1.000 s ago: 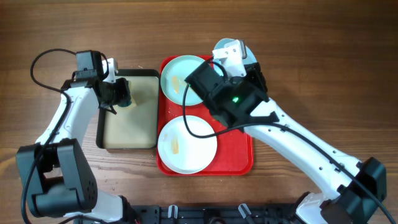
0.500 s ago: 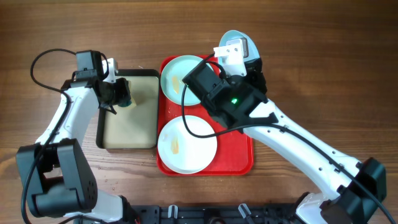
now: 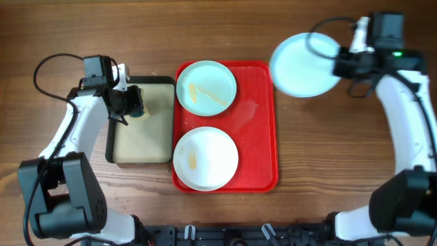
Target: Clean dirty plates on tray and stack at the side
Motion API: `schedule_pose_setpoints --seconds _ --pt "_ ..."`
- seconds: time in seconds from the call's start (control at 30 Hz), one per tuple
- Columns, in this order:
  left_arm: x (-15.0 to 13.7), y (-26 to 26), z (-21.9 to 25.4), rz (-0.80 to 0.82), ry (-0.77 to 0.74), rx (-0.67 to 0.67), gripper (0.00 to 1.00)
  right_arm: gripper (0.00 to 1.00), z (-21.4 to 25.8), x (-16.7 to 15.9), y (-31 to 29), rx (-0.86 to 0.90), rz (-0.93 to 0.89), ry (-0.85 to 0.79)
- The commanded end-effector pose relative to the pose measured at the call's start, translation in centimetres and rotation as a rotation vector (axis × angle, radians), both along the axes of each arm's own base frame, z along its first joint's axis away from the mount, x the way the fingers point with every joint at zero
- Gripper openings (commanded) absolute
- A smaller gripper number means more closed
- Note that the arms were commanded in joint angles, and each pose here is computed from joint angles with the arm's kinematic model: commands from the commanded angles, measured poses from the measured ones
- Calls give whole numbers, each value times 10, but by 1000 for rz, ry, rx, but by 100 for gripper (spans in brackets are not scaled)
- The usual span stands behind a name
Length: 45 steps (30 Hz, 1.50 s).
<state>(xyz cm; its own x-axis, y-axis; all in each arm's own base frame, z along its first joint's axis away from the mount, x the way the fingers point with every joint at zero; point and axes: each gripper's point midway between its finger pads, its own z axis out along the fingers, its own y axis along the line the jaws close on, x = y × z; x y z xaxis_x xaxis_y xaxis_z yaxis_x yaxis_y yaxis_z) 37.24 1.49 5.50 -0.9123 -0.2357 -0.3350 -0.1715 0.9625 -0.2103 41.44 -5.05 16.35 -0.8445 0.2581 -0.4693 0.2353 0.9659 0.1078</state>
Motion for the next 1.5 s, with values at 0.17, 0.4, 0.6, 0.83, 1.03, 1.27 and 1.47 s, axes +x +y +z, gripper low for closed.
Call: schedule_pose_setpoints --seconds 0.17,0.4,0.6,0.83,1.03,1.27,1.47 --pt "-1 -2 -4 -23 4 2 4 4 -127 6 -34 65 32 243" --pt "1 -2 -3 -23 -2 2 4 20 -163 1 -12 89 176 320" --pt "4 -2 -2 -24 -18 0 4 53 -80 39 36 324 301 186" --pt "4 -2 -2 -24 -17 0 4 54 -58 57 178 345 637 61" --pt "4 -2 -2 -24 -18 0 4 54 -101 47 269 19 798 53" --pt "2 -2 -2 -24 -10 -1 4 48 -146 57 294 -151 812 33" --pt "2 -2 -2 -24 -10 -1 4 31 -154 53 291 -149 805 62"
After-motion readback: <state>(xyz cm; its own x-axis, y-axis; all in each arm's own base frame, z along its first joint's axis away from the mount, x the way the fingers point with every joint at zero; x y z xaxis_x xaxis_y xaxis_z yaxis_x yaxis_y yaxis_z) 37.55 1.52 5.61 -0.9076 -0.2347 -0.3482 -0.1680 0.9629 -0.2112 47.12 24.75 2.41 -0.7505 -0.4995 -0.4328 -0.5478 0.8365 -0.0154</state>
